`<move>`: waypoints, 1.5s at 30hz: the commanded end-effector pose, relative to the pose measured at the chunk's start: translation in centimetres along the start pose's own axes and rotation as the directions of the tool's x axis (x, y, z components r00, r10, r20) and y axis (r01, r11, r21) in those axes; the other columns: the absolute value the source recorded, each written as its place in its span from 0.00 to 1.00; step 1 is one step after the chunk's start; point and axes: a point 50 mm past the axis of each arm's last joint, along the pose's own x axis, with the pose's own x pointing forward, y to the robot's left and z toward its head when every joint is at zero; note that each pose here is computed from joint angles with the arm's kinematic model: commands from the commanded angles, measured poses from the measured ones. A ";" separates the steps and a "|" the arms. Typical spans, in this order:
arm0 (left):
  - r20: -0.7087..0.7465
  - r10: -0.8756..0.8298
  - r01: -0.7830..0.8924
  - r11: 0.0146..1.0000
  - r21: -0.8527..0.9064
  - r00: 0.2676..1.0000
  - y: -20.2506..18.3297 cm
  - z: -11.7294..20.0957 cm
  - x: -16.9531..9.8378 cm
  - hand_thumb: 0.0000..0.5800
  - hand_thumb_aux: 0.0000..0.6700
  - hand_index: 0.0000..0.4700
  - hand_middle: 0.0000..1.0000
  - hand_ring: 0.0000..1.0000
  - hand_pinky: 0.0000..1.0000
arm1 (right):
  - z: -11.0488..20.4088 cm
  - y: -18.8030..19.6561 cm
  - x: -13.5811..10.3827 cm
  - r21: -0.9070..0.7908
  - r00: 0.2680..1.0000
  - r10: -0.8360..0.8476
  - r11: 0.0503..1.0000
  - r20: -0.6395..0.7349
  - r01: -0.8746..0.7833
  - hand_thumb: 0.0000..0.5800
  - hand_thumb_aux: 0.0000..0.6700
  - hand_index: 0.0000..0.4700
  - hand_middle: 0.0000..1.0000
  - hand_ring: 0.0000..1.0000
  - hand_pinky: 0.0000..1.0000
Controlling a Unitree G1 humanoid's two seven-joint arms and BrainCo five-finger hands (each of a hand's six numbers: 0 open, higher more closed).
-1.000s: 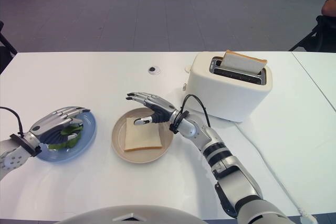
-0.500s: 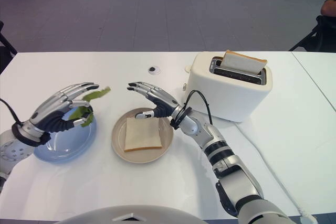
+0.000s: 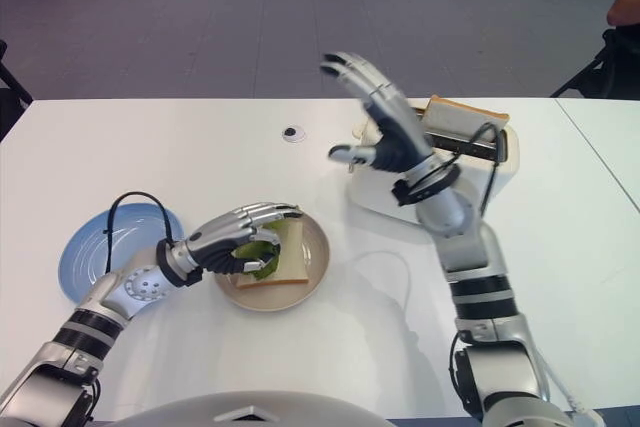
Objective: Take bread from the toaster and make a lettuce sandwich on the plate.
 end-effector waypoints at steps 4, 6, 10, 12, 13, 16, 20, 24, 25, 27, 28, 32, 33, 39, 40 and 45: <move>-0.040 -0.130 0.130 0.991 -0.001 0.991 -1.9 -0.8 -0.1 0.80 0.56 0.56 0.00 0.00 0.00 | -5.8 -6.5 -2.4 -0.397 0.945 -0.062 0.915 -0.321 -0.075 0.00 0.00 0.00 0.00 0.00 0.00; -0.044 -0.127 0.127 0.992 -0.001 0.991 -1.9 -0.9 -0.1 0.00 0.00 0.00 0.00 0.00 0.00 | -7.3 -6.8 -2.9 -0.461 0.919 -0.042 0.873 -0.392 -0.157 0.00 0.00 0.00 0.00 0.00 0.00; -0.041 -0.099 0.099 0.995 0.003 0.994 -1.8 -1.0 0.1 0.00 0.00 0.00 0.00 0.00 0.00 | -9.4 -6.6 -3.2 -0.514 0.878 0.003 0.810 -0.478 -0.282 0.00 0.00 0.00 0.00 0.00 0.00; -0.038 -0.083 0.083 0.997 -0.001 0.996 -1.7 -1.0 0.2 0.00 0.00 0.00 0.00 0.00 0.00 | -10.1 -6.4 -3.4 -0.519 0.860 0.022 0.789 -0.510 -0.329 0.00 0.00 0.00 0.00 0.00 0.00; -0.034 -0.074 0.074 0.997 -0.005 0.997 -1.7 -1.0 0.3 0.00 0.00 0.00 0.00 0.00 0.00 | -10.5 -6.4 -3.6 -0.517 0.849 0.031 0.781 -0.527 -0.349 0.00 0.00 0.00 0.00 0.00 0.00; -0.020 -0.049 0.049 0.999 -0.014 0.999 -1.6 -0.7 0.4 0.00 0.00 0.00 0.00 0.00 0.00 | -11.7 -5.8 -4.3 -0.490 0.815 0.073 0.767 -0.575 -0.414 0.00 0.00 0.00 0.00 0.00 0.00; -0.018 -0.029 0.028 1.000 -0.009 0.999 -1.4 -0.7 0.4 0.00 0.00 0.00 0.00 0.00 0.00 | -12.4 -5.6 -4.5 -0.476 0.801 0.077 0.769 -0.594 -0.426 0.86 0.63 0.63 0.00 0.00 0.00; -0.014 -0.007 0.007 1.000 -0.012 1.000 -1.0 -0.6 0.3 0.00 0.00 0.00 0.00 0.00 0.00 | -12.1 -5.9 -4.2 -0.479 0.824 0.066 0.787 -0.562 -0.390 1.00 1.00 1.00 0.00 0.00 0.00; -0.016 -0.001 0.001 1.000 -0.010 1.000 -0.9 -0.7 0.2 0.00 0.00 0.00 0.00 0.00 0.00 | -12.0 -6.0 -4.1 -0.484 0.834 0.061 0.791 -0.548 -0.375 1.00 1.00 1.00 0.00 0.00 0.00; -0.021 0.012 -0.013 1.000 -0.007 1.000 -0.6 -0.8 0.1 0.00 0.00 0.00 0.00 0.00 0.00 | -11.6 -6.2 -3.8 -0.491 0.852 0.052 0.799 -0.521 -0.349 1.00 1.00 1.00 0.00 0.00 0.00; -0.022 0.024 -0.024 1.000 -0.006 0.999 -0.5 -0.8 0.0 0.00 0.00 0.00 0.00 0.00 0.00 | -11.4 -6.3 -3.7 -0.493 0.861 0.046 0.804 -0.506 -0.333 1.00 1.00 1.00 0.00 0.00 0.00; -0.016 0.085 -0.085 0.996 -0.004 0.996 0.5 -0.7 -0.2 0.00 0.00 0.00 0.00 0.00 0.00 | -10.8 -6.9 -3.1 -0.520 0.892 0.000 0.812 -0.453 -0.264 1.00 1.00 1.00 0.00 0.00 0.00; -0.013 0.116 -0.116 0.993 0.000 0.993 0.9 -0.7 -0.2 0.00 0.00 0.00 0.00 0.00 0.00 | -10.5 -7.2 -2.9 -0.530 0.902 -0.024 0.816 -0.430 -0.231 1.00 1.00 1.00 0.00 0.00 0.00; 0.005 0.323 -0.323 0.946 0.006 0.946 3.9 -0.5 -0.5 0.00 0.00 0.00 0.00 0.00 0.00 | -7.4 -9.1 -1.7 -0.524 0.959 -0.146 0.852 -0.243 -0.003 1.00 1.00 1.00 1.00 1.00 1.00; 0.011 0.359 -0.359 0.933 0.009 0.933 4.4 -0.4 -0.6 0.00 0.00 0.00 0.00 0.00 0.00 | -6.8 -9.2 -1.5 -0.500 0.966 -0.151 0.865 -0.211 0.026 1.00 1.00 1.00 1.00 1.00 1.00; 0.071 0.565 -0.564 0.825 -0.045 0.822 7.8 0.4 -1.8 0.00 0.00 0.00 0.00 0.00 0.00 | -3.2 -8.4 -0.9 -0.331 0.993 -0.099 0.941 -0.063 0.073 1.00 1.00 1.00 1.00 1.00 1.00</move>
